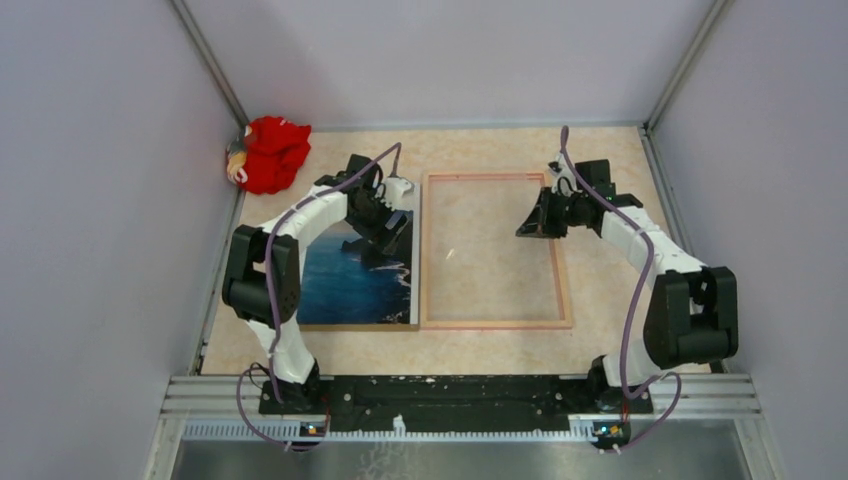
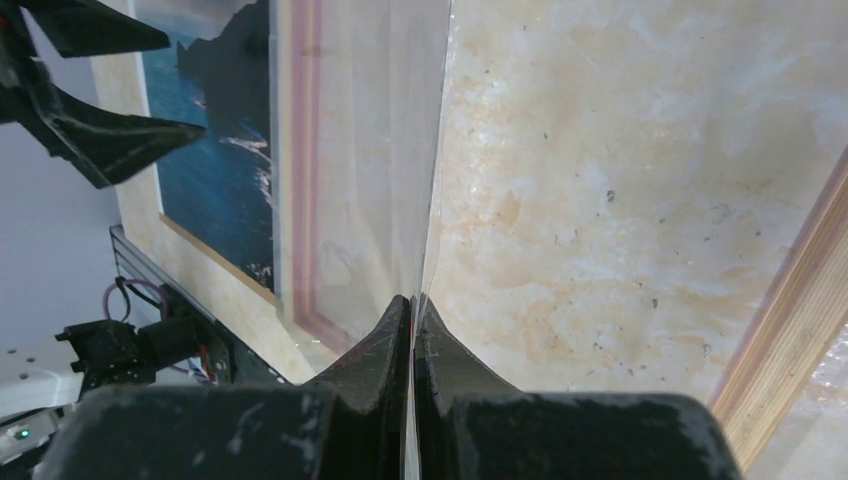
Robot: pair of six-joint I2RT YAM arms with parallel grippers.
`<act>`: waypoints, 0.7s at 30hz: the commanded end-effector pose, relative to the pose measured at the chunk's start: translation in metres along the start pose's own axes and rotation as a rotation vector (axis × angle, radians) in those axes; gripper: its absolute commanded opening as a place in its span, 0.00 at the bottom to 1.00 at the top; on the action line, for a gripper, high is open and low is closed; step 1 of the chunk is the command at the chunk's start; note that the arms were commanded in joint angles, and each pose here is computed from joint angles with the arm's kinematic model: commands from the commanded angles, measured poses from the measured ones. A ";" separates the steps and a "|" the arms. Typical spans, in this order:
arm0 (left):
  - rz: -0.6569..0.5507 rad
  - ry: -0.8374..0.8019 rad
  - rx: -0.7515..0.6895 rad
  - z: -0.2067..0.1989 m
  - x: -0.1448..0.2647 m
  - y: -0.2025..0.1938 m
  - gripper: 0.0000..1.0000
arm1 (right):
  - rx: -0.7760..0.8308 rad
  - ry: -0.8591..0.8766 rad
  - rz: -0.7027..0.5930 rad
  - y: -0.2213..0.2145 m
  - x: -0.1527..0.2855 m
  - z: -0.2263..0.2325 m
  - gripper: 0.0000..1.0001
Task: Put the photo into the frame
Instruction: Adjust the photo frame item on the photo frame.
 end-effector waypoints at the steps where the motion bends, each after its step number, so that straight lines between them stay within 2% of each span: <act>1: -0.046 0.017 -0.010 0.010 0.021 0.015 0.98 | 0.070 -0.053 0.015 0.009 0.004 -0.005 0.00; 8: -0.039 0.050 -0.006 0.015 0.021 0.013 0.98 | 0.069 -0.135 0.002 0.024 0.003 -0.015 0.00; 21: -0.035 0.036 0.006 0.011 0.018 0.009 0.98 | 0.035 -0.216 -0.049 0.022 0.008 -0.036 0.00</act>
Point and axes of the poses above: each gripper's point midway between its finger pads, its own x axis back along the fingers, its own z axis along the line the jaws close on, y = z × x, the point moved 3 cm from there along x, back along the fingers, and after that the axes turned 3 degrees about -x, right-handed, at the moved point
